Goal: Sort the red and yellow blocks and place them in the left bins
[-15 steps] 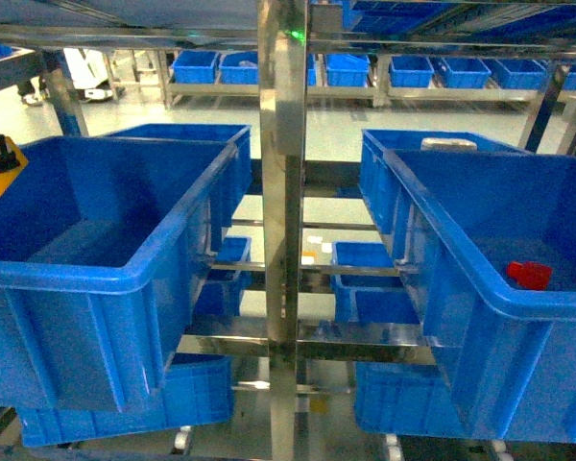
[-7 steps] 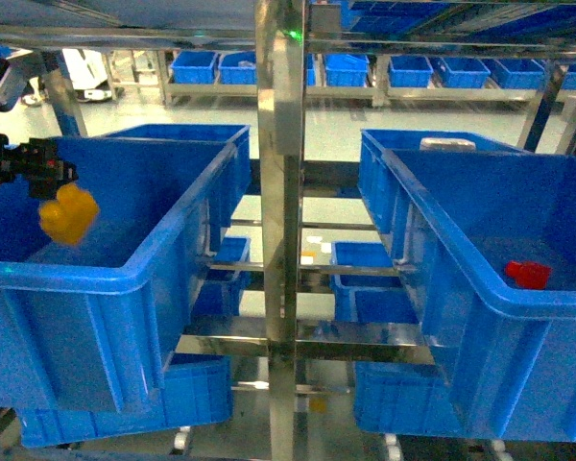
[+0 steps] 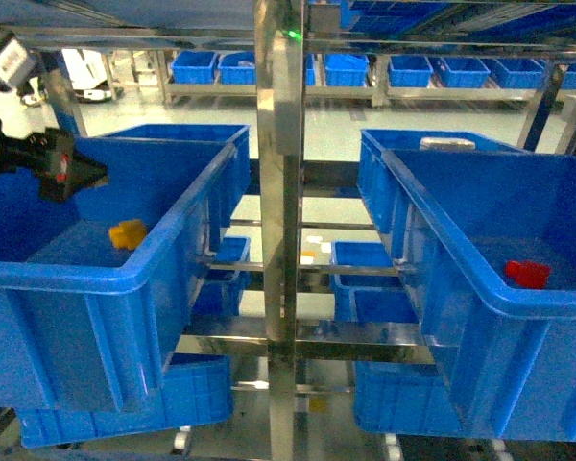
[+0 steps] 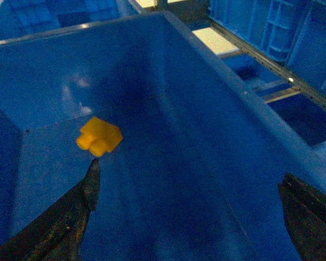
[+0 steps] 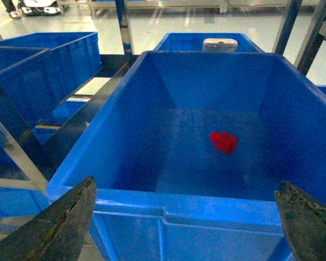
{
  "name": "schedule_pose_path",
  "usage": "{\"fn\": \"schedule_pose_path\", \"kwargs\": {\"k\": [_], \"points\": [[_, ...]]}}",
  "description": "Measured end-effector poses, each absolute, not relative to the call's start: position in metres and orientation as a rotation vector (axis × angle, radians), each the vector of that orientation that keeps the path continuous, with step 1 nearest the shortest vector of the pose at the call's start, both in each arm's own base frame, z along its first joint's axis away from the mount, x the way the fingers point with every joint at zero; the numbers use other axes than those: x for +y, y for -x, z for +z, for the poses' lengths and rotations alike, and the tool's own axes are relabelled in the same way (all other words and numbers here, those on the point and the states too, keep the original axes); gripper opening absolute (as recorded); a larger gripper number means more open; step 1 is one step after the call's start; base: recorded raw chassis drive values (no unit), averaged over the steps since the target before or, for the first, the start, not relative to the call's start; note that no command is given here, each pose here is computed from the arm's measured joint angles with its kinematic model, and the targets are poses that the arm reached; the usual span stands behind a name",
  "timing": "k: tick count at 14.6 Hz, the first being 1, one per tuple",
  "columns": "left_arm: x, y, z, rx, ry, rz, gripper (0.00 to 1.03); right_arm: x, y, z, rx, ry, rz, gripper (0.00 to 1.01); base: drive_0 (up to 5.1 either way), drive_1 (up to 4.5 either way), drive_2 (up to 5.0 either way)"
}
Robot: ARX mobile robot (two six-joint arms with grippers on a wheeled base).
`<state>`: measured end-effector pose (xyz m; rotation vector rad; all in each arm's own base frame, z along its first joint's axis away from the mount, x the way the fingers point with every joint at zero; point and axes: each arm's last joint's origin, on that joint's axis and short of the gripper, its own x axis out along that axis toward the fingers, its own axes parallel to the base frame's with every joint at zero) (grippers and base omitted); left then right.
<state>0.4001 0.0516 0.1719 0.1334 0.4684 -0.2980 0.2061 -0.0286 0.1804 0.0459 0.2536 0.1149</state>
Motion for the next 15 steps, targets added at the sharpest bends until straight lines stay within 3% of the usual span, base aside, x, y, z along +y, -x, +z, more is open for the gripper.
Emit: {"fn": "schedule_pose_path", "kwargs": {"k": [5, 8, 9, 12, 15], "points": [[0.044, -0.332, 0.208, 0.444, -0.053, -0.316, 0.98, -0.029, -0.206, 0.180, 0.253, -0.046, 0.115, 0.98, 0.0, 0.00, 0.0], [0.008, -0.284, 0.279, 0.155, -0.002, -0.366, 0.98, -0.029, -0.206, 0.180, 0.253, -0.046, 0.115, 0.98, 0.0, 0.00, 0.0], [0.001, -0.272, 0.287, 0.130, 0.051, -0.344, 0.98, -0.029, -0.206, 0.180, 0.254, -0.046, 0.115, 0.98, 0.0, 0.00, 0.0], [0.001, -0.268, 0.287, 0.147, 0.224, -0.303, 0.98, -0.029, -0.206, 0.180, 0.253, -0.046, 0.115, 0.98, 0.0, 0.00, 0.0], [0.001, -0.268, 0.287, 0.148, 0.230, -0.303, 0.98, -0.029, -0.206, 0.180, 0.253, -0.046, 0.115, 0.98, 0.0, 0.00, 0.0]]}}
